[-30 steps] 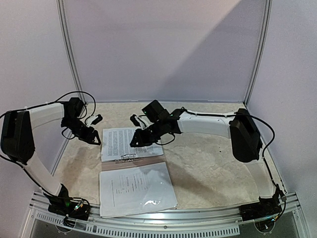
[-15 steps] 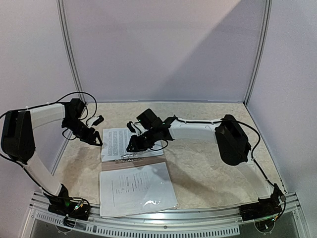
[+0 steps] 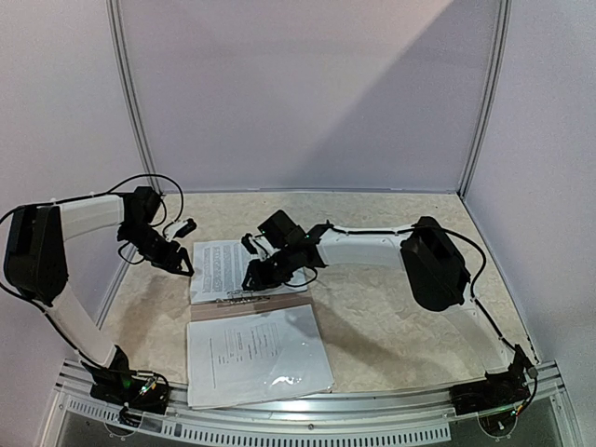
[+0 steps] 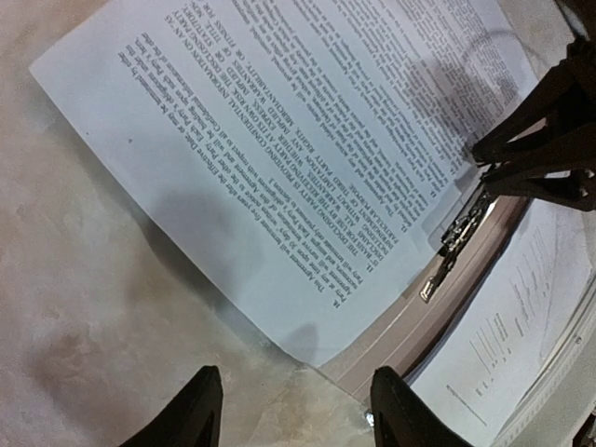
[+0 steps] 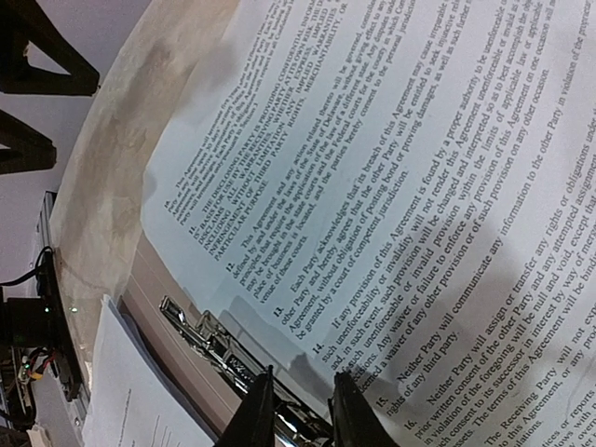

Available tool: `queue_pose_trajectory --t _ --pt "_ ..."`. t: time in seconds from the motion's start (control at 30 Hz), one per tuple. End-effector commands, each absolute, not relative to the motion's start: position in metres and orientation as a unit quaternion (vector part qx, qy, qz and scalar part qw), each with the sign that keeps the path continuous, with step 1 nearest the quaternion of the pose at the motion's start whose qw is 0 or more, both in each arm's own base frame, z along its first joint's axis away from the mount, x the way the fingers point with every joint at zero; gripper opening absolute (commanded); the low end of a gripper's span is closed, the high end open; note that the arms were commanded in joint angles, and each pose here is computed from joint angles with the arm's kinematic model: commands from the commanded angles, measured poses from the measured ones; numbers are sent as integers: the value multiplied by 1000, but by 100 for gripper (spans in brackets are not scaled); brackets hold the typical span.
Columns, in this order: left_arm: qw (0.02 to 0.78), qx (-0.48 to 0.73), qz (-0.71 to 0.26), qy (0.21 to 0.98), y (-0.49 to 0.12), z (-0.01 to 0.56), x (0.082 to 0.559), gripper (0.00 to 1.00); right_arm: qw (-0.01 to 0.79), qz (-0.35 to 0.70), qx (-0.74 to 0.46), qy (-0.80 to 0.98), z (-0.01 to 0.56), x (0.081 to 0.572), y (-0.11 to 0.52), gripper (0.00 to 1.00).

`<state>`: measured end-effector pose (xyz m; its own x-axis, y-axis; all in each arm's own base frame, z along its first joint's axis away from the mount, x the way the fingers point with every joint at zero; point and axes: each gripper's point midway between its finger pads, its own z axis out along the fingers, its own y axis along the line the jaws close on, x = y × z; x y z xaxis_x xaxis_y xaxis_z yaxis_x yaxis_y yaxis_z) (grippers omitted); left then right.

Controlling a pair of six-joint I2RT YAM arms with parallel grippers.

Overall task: Put the files into the folder
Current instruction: Close the spring clip on the folder.

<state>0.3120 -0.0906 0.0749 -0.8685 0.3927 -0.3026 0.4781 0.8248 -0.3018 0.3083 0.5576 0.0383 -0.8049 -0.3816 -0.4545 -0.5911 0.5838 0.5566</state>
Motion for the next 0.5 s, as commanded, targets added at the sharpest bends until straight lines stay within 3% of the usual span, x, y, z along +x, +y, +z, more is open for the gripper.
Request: queue_pose_trajectory --t 0.0,0.4,0.47 --pt "101 237 -196 946 -95 70 309 56 152 324 -286 889 37 310 541 21" --pt "95 238 -198 946 -96 70 308 56 163 304 -297 890 43 311 532 21" --pt "93 241 -201 945 -97 70 307 52 163 302 -297 891 43 311 530 21"
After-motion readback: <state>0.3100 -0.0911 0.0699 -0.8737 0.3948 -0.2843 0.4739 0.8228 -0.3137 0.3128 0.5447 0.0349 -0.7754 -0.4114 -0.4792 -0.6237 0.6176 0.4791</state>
